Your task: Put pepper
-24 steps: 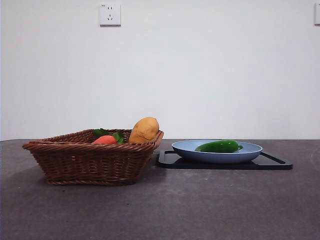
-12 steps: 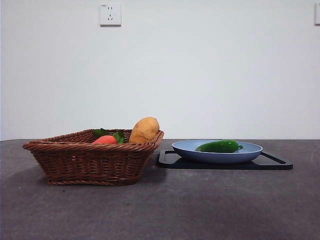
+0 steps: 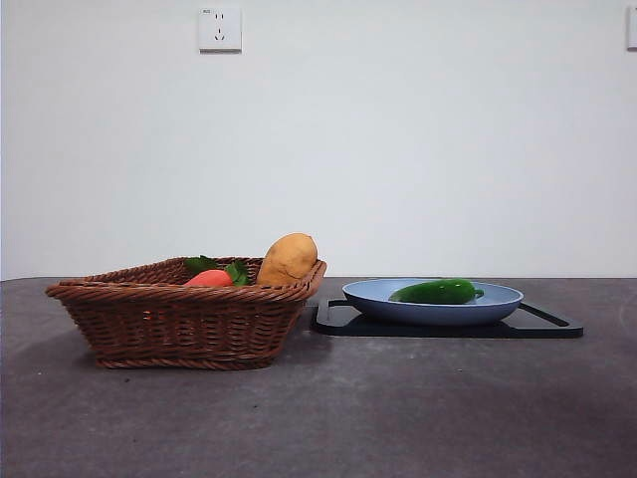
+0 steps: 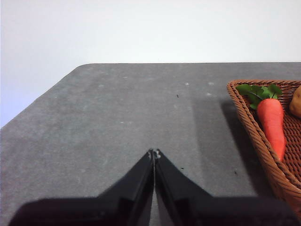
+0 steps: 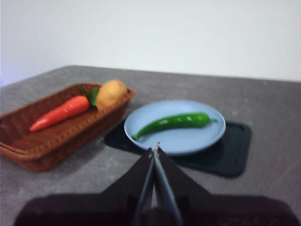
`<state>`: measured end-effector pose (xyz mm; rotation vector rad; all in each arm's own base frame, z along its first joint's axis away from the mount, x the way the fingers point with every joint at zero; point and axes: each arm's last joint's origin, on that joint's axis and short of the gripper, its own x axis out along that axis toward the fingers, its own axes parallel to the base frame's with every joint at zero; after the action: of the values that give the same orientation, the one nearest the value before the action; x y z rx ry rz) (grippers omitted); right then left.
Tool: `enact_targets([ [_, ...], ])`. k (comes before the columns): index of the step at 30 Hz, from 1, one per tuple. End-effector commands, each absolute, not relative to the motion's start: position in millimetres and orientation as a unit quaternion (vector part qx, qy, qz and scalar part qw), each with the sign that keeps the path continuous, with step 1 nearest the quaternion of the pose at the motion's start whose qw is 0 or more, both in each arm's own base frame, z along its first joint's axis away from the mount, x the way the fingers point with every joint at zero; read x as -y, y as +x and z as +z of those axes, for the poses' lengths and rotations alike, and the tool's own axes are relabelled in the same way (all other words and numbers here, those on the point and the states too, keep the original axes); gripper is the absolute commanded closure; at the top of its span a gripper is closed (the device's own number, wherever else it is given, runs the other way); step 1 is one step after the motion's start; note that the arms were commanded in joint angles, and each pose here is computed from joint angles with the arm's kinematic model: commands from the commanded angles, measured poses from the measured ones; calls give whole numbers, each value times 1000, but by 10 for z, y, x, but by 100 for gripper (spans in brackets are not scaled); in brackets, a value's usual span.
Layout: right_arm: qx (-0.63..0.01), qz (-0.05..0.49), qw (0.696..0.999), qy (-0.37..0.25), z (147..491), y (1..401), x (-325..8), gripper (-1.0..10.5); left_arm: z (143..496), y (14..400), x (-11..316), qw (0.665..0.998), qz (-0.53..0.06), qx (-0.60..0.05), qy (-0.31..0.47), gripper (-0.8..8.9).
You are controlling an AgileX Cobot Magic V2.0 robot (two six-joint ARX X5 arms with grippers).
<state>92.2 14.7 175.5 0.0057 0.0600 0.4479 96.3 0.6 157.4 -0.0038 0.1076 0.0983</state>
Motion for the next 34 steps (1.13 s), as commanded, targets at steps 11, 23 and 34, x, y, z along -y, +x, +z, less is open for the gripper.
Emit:
enact_targets([
  [11, -76, 206, 975, 32, 1518, 936, -141, 936, 1548, 967, -7, 997, 49, -53, -7, 805],
  [23, -77, 206, 975, 38, 1517, 936, -141, 936, 1548, 967, -7, 997, 49, -53, -7, 805],
  [34, -77, 206, 975, 38, 1517, 936, -141, 936, 1548, 967, -7, 997, 49, -53, -7, 805],
])
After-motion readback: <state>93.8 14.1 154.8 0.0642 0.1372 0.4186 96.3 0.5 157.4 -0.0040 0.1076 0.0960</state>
